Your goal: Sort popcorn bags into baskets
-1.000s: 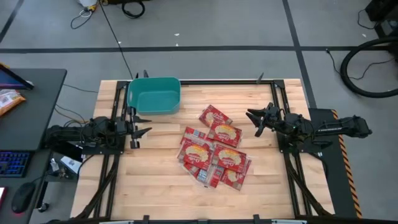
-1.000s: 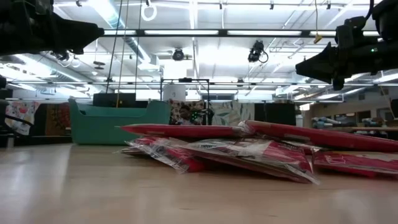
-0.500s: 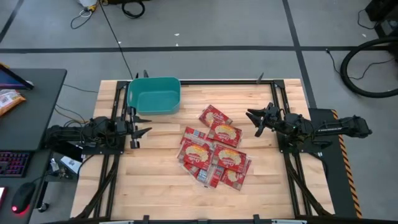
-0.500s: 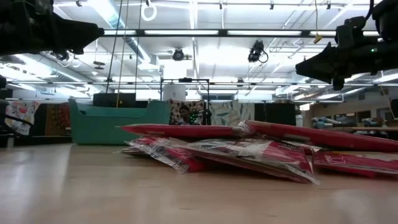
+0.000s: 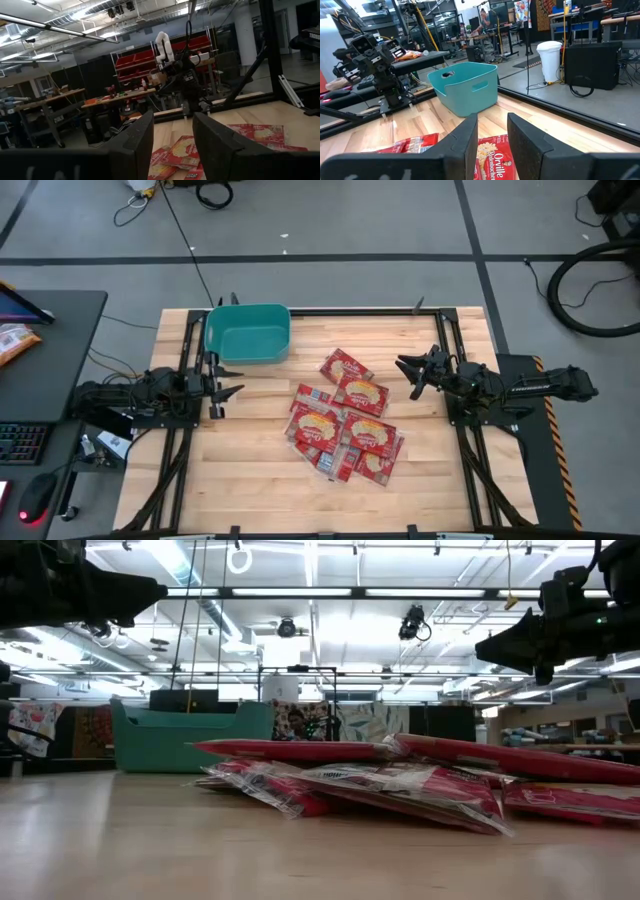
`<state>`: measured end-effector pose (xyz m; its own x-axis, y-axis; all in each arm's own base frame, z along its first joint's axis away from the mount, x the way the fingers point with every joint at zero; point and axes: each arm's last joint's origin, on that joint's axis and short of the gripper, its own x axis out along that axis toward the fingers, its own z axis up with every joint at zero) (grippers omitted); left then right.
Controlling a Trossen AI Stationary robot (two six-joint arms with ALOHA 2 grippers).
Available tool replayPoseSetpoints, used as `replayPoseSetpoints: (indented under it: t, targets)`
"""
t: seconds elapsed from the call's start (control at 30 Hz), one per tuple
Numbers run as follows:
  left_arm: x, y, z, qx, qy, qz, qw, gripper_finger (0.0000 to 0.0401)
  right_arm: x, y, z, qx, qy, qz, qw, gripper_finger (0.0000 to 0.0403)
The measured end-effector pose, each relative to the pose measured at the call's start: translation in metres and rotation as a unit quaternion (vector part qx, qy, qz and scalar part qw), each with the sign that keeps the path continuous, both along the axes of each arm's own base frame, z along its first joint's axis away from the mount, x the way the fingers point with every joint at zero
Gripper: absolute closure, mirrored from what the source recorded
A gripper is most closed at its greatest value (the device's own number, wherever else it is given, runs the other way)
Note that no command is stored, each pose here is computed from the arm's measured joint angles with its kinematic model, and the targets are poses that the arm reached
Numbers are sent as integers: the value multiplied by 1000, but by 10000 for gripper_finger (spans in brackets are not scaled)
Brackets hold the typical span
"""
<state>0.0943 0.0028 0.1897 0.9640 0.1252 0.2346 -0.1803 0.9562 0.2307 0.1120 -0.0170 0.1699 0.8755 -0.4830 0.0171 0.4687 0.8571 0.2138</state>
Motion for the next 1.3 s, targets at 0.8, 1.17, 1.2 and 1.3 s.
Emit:
replayPoseSetpoints:
  t: [0.8,1.17,1.2,1.3]
  targets:
    - [0,0,0,0,0,0,1000,259,0,0,0,0,0,0,1000,292]
    - [0,0,1,-16,-6,-7,1000,259,0,0,0,0,0,0,1000,292]
    - [0,-1,2,-58,-16,-27,998,259,0,0,0,0,0,0,1000,292]
    - [-1,-2,4,-226,-42,-91,969,259,0,0,0,0,0,0,1000,292]
